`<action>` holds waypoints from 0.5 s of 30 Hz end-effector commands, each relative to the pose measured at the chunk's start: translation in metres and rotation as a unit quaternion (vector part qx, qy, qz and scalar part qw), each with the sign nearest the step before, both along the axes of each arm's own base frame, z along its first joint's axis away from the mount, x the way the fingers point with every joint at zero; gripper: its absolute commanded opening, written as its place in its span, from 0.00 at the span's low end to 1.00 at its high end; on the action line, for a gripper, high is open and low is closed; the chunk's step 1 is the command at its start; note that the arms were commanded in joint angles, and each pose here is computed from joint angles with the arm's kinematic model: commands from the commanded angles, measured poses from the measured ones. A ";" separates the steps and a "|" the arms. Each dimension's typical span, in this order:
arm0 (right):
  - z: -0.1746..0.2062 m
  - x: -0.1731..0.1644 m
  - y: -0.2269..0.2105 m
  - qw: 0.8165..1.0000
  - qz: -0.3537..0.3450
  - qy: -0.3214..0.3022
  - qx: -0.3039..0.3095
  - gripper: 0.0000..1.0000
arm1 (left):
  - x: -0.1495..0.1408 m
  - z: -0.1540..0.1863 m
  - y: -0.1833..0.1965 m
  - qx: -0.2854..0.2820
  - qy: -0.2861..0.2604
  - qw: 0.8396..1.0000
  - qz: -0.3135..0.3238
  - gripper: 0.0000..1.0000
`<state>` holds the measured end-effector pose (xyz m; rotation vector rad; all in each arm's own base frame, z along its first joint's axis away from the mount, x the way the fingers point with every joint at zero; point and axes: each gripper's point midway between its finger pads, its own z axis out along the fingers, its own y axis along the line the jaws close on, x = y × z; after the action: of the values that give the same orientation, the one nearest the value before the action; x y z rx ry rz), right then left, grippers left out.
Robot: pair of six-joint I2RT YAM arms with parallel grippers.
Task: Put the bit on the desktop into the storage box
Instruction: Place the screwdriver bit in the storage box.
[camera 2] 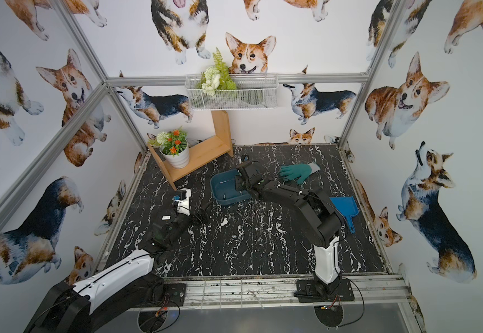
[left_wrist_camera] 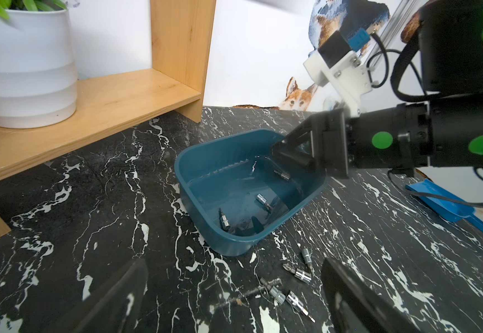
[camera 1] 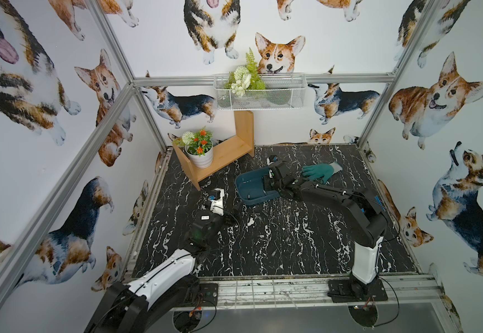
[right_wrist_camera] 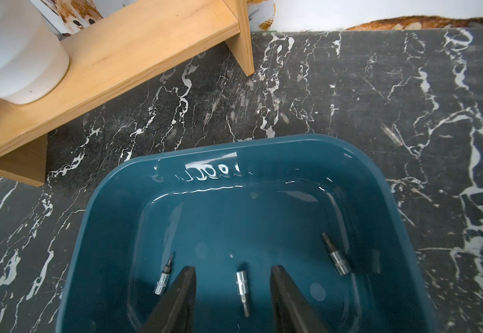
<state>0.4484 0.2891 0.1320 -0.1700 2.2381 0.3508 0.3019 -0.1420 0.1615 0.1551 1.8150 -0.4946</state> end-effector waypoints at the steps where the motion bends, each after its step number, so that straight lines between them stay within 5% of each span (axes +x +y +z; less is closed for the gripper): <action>1: 0.018 -0.004 -0.009 1.000 -0.004 -0.022 -0.003 0.52 | 0.000 0.008 -0.003 -0.003 -0.019 1.000 -0.009 1.00; 15: 0.051 -0.093 -0.087 0.995 -0.016 -0.101 0.017 0.65 | -0.008 0.020 -0.027 0.038 0.005 0.997 -0.064 1.00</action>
<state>0.3586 0.2132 0.1667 -0.1781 2.1268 0.3357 0.2990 -0.1636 0.1874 0.2704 1.7921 -0.5283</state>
